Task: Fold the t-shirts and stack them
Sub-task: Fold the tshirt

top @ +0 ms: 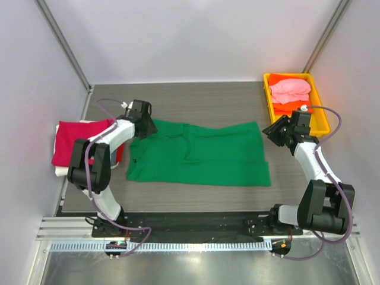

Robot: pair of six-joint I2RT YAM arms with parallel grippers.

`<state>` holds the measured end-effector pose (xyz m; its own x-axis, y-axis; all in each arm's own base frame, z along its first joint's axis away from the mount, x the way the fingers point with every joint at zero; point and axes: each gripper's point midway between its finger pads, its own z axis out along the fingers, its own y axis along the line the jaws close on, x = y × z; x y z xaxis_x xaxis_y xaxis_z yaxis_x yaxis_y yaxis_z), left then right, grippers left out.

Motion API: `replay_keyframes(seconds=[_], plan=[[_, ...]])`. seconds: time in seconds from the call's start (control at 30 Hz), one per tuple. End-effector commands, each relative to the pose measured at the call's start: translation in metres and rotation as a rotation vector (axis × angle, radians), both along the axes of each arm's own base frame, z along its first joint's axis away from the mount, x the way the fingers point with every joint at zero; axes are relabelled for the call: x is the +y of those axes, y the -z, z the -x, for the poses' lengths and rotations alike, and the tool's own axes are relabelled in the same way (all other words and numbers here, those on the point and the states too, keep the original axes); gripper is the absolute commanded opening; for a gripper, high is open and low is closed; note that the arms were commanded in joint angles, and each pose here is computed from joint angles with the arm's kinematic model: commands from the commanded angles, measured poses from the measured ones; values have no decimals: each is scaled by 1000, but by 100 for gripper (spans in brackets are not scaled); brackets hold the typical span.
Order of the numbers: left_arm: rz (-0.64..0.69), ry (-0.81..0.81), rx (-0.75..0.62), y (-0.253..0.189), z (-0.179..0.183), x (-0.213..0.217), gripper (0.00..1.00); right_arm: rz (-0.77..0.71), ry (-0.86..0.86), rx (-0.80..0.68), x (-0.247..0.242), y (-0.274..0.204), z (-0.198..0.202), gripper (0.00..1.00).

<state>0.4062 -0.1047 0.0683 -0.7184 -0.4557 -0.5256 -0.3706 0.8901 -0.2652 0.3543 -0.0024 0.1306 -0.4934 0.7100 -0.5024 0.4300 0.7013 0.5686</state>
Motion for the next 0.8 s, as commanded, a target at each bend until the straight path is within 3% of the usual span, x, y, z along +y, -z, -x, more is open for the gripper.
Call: replay_keyframes(seconds=[0.0,0.27,0.67,0.77], plan=[[2,6,-55,-6,-25,-3,47,34,-21,-70,-1,-19,-16,43],[-10,-20,-21,12,-37,7,42,41,-29,-59,-1,-12,-13,43],[4,-26,13,28,-43,11,45,44,-29,-51,-1,-8,-13,43],[10,-25,17,31,-44,10,40,41,-35,-52,-1,-9,-14,43]])
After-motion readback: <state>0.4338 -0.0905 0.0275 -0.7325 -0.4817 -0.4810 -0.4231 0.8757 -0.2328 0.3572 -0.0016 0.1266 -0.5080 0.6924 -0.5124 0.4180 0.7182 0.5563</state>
